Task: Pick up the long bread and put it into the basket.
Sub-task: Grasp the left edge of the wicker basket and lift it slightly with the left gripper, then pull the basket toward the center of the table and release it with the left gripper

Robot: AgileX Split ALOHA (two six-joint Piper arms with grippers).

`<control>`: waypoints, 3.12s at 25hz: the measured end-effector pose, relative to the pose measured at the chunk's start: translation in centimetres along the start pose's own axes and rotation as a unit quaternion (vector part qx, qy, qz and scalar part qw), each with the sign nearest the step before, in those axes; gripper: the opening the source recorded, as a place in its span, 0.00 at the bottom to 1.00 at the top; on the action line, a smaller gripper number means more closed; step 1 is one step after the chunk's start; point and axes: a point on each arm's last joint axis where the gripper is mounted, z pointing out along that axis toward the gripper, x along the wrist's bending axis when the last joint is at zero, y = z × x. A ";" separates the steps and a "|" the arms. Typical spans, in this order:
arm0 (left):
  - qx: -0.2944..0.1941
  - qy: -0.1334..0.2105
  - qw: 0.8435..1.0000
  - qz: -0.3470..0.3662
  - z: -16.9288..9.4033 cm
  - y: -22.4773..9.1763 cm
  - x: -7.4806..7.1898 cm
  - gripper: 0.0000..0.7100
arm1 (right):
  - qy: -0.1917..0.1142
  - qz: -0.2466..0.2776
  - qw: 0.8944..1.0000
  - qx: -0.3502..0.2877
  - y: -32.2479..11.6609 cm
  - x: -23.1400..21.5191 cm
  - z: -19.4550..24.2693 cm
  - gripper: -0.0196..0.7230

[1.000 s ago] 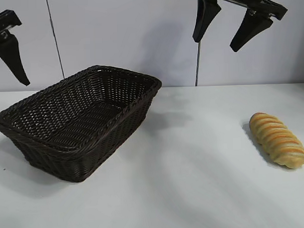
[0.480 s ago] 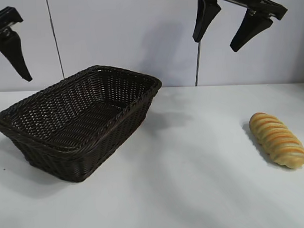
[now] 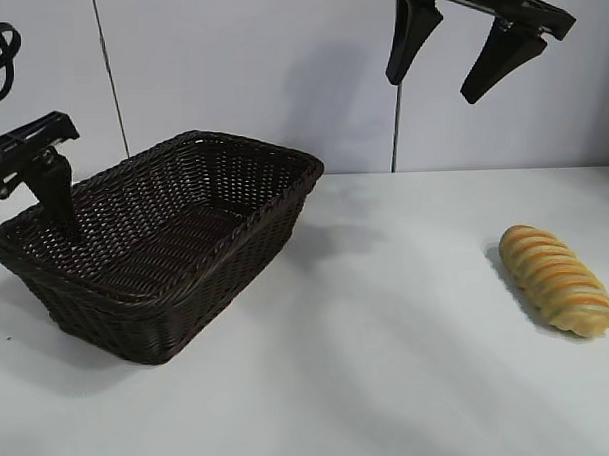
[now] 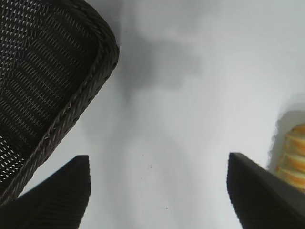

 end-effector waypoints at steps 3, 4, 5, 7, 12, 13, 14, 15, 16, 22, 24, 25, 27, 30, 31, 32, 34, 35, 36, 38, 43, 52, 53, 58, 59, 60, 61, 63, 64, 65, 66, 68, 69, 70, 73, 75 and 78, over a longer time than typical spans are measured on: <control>0.005 -0.005 1.000 0.004 1.4 -0.3 -0.4 0.80 | 0.000 0.000 1.000 0.000 0.0 0.0 0.0 0.79; 0.008 -0.006 1.000 -0.002 1.8 -0.3 -0.5 0.80 | 0.000 0.000 1.000 0.000 0.0 0.0 0.0 0.79; 0.013 -0.006 1.000 -0.008 2.2 -0.3 -0.5 0.80 | 0.000 0.000 1.000 0.000 0.0 0.0 0.0 0.79; 0.017 -0.005 1.000 -0.011 2.6 -0.3 -0.5 0.80 | 0.000 0.000 1.000 0.000 0.0 0.0 0.0 0.79; 0.012 -0.011 1.000 0.006 2.7 -0.2 -0.6 0.74 | 0.000 0.000 1.000 0.000 0.0 0.0 0.0 0.79; 0.012 -0.011 1.000 0.007 2.7 -0.2 -0.6 0.69 | 0.000 0.000 1.000 0.000 0.0 0.0 0.0 0.79; 0.012 -0.011 1.000 0.007 2.7 -0.2 -0.6 0.63 | 0.000 0.000 1.000 0.000 0.0 0.0 0.0 0.79; 0.013 -0.011 1.000 0.007 2.7 -0.2 -0.6 0.56 | 0.000 0.000 1.000 0.000 0.0 0.0 0.0 0.79; 0.013 -0.011 1.000 0.007 2.7 -0.2 -0.6 0.49 | 0.000 0.000 1.000 0.000 0.0 0.0 0.0 0.79; 0.018 -0.010 1.000 -0.004 2.7 -0.3 -0.5 0.15 | 0.000 0.000 1.000 0.000 0.0 0.0 0.0 0.79; 0.017 -0.011 1.000 -0.001 2.7 -0.3 -0.6 0.14 | 0.000 0.000 1.000 0.000 0.0 0.0 0.0 0.79; 0.021 -0.010 1.000 -0.005 2.7 -0.4 -0.6 0.14 | 0.000 0.000 1.000 0.000 0.0 0.0 0.0 0.79; 0.021 -0.010 1.000 -0.004 2.7 -0.4 -0.5 0.14 | 0.000 0.000 1.000 0.000 0.0 0.0 0.0 0.79; 0.022 -0.011 1.000 -0.002 2.3 -0.5 -0.6 0.14 | 0.000 0.000 1.000 0.000 0.0 0.0 0.0 0.79; 0.022 -0.012 1.000 -0.001 2.1 -0.5 -0.6 0.14 | 0.000 0.000 1.000 0.000 0.0 0.0 0.0 0.79; 0.020 -0.016 1.000 0.000 1.6 -0.5 -0.6 0.14 | 0.000 0.000 1.000 0.000 0.0 0.0 0.0 0.79; 0.021 -0.020 1.000 0.000 0.7 -0.4 -0.5 0.14 | 0.000 0.000 1.000 0.000 0.0 0.0 0.0 0.79; 0.021 -0.021 1.000 0.000 0.2 -0.2 -0.3 0.14 | 0.000 0.000 1.000 0.000 0.0 0.0 0.0 0.79; 0.022 -0.023 0.999 0.000 -0.3 0.2 -0.1 0.14 | 0.000 0.000 1.000 0.000 0.0 0.0 0.0 0.79; 0.028 -0.030 0.999 0.014 -0.9 0.7 0.1 0.14 | 0.000 0.000 1.000 0.000 0.0 0.0 0.0 0.79; 0.053 -0.063 0.995 0.065 -2.3 1.7 -0.5 0.14 | 0.000 0.000 1.000 0.000 0.0 0.0 0.0 0.79; 0.053 -0.086 0.984 0.146 -4.0 2.0 -2.2 0.14 | 0.000 0.000 1.000 0.000 0.0 0.0 0.0 0.79; 0.052 -0.088 0.982 0.160 -4.2 2.0 -2.3 0.14 | 0.000 0.000 1.000 0.000 0.0 0.0 0.0 0.79; 0.058 -0.091 0.970 0.219 -4.8 1.9 -2.7 0.14 | 0.000 0.000 1.000 0.000 0.0 0.0 0.0 0.79; 0.061 -0.090 0.968 0.227 -4.8 1.9 -2.6 0.14 | 0.000 0.000 1.000 0.000 0.0 0.0 0.0 0.79; 0.063 -0.087 0.966 0.237 -4.7 1.9 -2.6 0.14 | 0.000 0.000 1.000 0.000 0.0 0.0 0.0 0.79; 0.072 -0.084 0.963 0.247 -4.6 1.9 -2.6 0.14 | 0.000 0.000 1.000 0.000 0.0 0.0 0.0 0.79; 0.088 -0.078 0.956 0.267 -4.2 2.0 -2.9 0.14 | 0.000 0.000 1.000 0.000 0.0 0.0 0.0 0.79; 0.102 -0.072 0.952 0.278 -3.8 2.1 -3.0 0.14 | 0.000 0.000 1.000 0.000 0.0 0.0 0.0 0.79; 0.116 -0.067 0.947 0.291 -3.3 2.3 -3.2 0.14 | 0.000 0.000 1.000 0.000 0.0 0.0 0.0 0.79; 0.125 -0.065 0.942 0.306 -3.2 2.5 -3.6 0.14 | 0.000 0.000 1.000 0.000 0.0 0.0 0.0 0.79; 0.140 -0.059 0.931 0.331 -2.7 2.9 -4.0 0.14 | 0.000 0.000 1.000 0.000 0.0 0.0 0.0 0.79; 0.142 -0.055 0.927 0.343 -2.5 3.2 -4.4 0.14 | 0.000 0.000 1.000 0.000 0.0 0.0 0.0 0.79; 0.141 -0.051 0.922 0.356 -2.4 3.6 -4.7 0.14 | 0.000 0.000 1.000 0.000 0.0 0.0 0.0 0.79; 0.133 -0.035 0.913 0.384 -2.4 4.2 -5.5 0.14 | 0.000 0.000 1.000 0.001 0.0 0.0 0.0 0.79; 0.125 -0.030 0.908 0.399 -2.3 4.5 -6.0 0.14 | 0.000 0.000 1.000 0.001 0.0 0.0 0.0 0.79; 0.123 -0.030 0.896 0.425 -2.1 4.3 -6.8 0.14 | 0.000 0.000 1.000 0.001 0.0 0.0 0.0 0.79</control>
